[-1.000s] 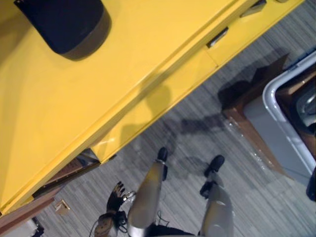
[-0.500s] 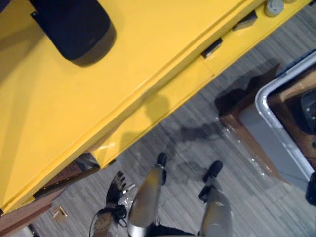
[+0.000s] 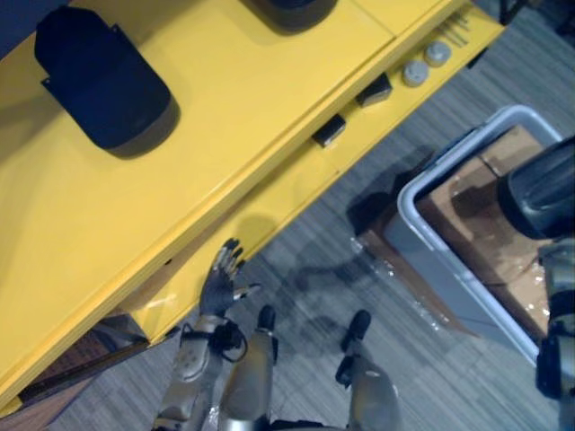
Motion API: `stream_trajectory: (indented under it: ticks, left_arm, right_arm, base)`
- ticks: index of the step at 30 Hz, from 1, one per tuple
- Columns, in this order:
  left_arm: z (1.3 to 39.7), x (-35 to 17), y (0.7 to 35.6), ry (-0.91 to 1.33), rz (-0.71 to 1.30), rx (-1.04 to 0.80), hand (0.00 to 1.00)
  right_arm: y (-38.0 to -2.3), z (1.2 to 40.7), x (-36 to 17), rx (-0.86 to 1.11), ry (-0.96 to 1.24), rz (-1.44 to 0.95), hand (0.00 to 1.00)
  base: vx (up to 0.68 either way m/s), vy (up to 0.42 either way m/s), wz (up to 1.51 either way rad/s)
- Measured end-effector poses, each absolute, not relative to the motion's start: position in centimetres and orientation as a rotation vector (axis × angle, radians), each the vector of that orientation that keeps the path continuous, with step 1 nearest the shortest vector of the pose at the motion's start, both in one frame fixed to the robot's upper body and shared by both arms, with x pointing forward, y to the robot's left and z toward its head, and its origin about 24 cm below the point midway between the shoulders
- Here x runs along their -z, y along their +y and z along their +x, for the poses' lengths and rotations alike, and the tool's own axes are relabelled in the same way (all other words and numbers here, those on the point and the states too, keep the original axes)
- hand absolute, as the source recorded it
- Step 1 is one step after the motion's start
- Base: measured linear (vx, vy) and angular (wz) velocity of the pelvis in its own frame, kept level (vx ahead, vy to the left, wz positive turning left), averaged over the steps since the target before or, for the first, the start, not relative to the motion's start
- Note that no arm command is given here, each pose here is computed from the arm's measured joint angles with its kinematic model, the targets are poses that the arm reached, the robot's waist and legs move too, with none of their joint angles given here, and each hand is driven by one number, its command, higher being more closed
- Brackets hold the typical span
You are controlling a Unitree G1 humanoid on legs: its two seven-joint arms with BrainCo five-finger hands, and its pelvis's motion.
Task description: Walk over and take plastic housings, then place them on the shelf
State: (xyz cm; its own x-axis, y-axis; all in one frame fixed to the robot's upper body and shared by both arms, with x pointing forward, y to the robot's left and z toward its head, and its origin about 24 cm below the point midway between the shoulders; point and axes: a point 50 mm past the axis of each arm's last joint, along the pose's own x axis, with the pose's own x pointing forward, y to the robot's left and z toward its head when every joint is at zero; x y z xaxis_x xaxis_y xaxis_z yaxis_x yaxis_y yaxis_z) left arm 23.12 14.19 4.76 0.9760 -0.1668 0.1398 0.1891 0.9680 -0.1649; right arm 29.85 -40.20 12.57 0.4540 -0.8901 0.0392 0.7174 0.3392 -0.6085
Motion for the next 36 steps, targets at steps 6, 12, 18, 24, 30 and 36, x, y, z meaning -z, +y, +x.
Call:
stream_trajectory:
  ticks: [6,12,18,24,30,36]
  left_arm:
    - [26.1,-8.4,11.3,-0.196,-0.051,0.369,0.0]
    - [30.7,-12.2,11.9,-0.25,0.197,0.397,0.0]
    - [33.4,-13.6,12.6,-0.178,0.15,0.399,0.0]
    - [34.1,-13.7,12.0,-0.11,-0.008,0.446,0.0]
    - [34.3,-12.4,11.5,-0.036,-0.054,0.421,0.0]
    - [34.7,-10.7,12.4,0.056,-0.058,0.327,0.0]
  right_arm:
    - [-38.1,31.2,-14.4,1.019,0.193,-0.719,1.0]
    - [-34.8,32.8,-18.3,0.91,-0.038,-0.888,1.0]
    - [-31.0,33.4,-20.4,0.759,-0.264,-0.98,1.0]
    - [-29.1,32.9,-19.8,0.649,-0.355,-1.057,1.0]
    - [-28.0,31.8,-19.0,0.565,-0.416,-1.074,1.0]
    - [-26.1,30.5,-16.3,0.456,-0.421,-1.065,1.0]
  base:
    - [-0.02,-0.001,-0.12]
    - [-0.01,-0.008,-0.22]
    - [0.03,-0.002,-0.19]
    - [0.02,0.002,-0.07]
    - [0.0,-0.001,-0.03]
    - [0.0,-0.001,0.01]
